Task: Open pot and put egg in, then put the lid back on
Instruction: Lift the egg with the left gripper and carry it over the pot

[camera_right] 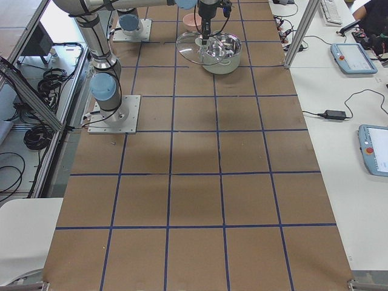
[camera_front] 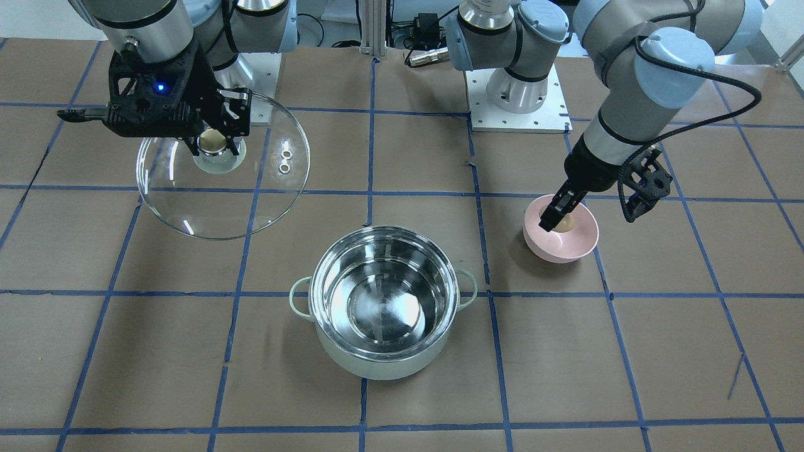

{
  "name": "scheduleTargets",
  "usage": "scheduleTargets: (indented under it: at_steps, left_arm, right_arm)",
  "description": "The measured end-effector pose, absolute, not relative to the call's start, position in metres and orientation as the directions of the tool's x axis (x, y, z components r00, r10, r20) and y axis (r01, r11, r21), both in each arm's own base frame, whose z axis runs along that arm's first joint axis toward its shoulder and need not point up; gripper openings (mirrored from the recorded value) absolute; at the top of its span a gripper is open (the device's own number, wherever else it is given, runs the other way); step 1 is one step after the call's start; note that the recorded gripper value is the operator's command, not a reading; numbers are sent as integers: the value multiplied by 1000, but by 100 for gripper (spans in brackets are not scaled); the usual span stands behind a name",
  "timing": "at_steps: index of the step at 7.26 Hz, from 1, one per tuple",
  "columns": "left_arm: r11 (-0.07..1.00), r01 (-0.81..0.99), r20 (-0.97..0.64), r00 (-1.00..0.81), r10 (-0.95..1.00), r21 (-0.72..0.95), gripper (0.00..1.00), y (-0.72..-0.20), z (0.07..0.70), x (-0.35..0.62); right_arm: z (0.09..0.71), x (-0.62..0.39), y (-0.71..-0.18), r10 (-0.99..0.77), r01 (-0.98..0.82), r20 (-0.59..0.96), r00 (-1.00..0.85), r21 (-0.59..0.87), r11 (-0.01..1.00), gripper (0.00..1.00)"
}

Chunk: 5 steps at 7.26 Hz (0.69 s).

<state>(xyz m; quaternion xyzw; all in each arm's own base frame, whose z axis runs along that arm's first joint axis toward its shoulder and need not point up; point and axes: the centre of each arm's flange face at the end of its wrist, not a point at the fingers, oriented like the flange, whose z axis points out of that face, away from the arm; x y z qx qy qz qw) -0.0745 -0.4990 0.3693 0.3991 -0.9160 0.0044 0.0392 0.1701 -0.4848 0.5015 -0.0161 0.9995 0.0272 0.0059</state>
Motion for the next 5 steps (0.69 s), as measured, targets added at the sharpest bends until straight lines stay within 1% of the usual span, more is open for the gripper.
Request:
scheduleTargets:
  at_steps: [2, 4, 5]
  left_arm:
    - [726, -687, 135, -718, -683, 14, 16, -542, 382, -147]
    - [767, -642, 151, -757, -636, 12, 16, -576, 361, -215]
    - [780, -625, 148, -770, -621, 19, 20, -580, 349, -232]
  right_arm:
    - [502, 170, -485, -32, -32, -13, -999, 53, 998, 27]
    - [502, 170, -485, -32, -33, -13, -999, 54, 998, 27]
    - [502, 170, -485, -31, -32, -13, -999, 54, 998, 26]
